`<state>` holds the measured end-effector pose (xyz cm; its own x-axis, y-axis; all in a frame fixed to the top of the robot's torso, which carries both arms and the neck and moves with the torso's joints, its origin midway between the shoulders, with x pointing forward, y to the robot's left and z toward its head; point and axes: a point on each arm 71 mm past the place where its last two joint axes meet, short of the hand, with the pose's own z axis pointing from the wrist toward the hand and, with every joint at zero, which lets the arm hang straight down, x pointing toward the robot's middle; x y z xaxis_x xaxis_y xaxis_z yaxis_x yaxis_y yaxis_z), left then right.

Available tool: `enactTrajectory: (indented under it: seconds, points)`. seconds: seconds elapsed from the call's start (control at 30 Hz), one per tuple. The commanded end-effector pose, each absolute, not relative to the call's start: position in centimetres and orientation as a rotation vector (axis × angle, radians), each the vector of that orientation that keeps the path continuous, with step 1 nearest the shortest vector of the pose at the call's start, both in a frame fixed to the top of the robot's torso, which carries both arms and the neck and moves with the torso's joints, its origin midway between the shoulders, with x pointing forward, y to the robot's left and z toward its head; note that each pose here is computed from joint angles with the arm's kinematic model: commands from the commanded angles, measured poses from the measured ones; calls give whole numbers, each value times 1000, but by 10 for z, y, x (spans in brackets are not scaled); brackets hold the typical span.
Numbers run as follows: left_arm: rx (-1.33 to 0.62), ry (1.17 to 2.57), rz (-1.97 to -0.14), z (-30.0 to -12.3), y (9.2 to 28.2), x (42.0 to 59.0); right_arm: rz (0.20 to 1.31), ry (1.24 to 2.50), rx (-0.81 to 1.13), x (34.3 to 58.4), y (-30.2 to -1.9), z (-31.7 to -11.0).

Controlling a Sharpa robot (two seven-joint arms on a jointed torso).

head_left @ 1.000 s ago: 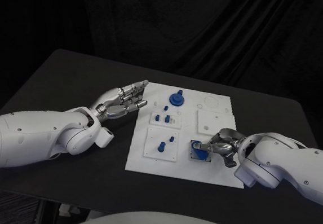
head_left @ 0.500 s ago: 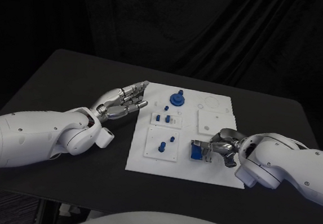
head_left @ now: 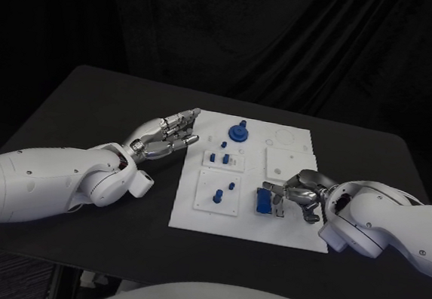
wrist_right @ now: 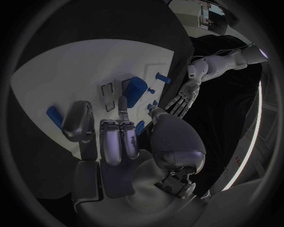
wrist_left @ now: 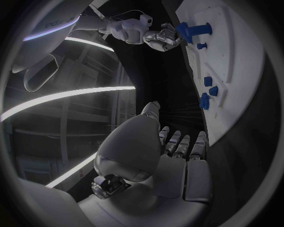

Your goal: Assemble the parts on the task board

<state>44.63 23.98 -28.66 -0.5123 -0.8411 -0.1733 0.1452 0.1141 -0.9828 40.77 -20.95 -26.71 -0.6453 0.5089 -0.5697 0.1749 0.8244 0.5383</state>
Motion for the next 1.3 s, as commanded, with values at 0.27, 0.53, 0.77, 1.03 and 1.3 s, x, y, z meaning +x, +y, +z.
enactTrajectory:
  seconds: [0.27,0.53,0.77,1.03,1.3]
  points:
    - [-671,1525,-1577,-283,240,444,656,2174,242,389,-210,-260]
    - [-672,1526,-1578,-283,239,444,638,2191,191,382,-212,-264]
    - [-674,1528,-1575,-283,241,444,625,2202,186,382,-212,-269]
    - [-676,1529,-1574,-283,241,443,623,2187,193,385,-212,-271]
    - [-676,1532,-1575,-284,241,444,621,2178,196,388,-211,-272]
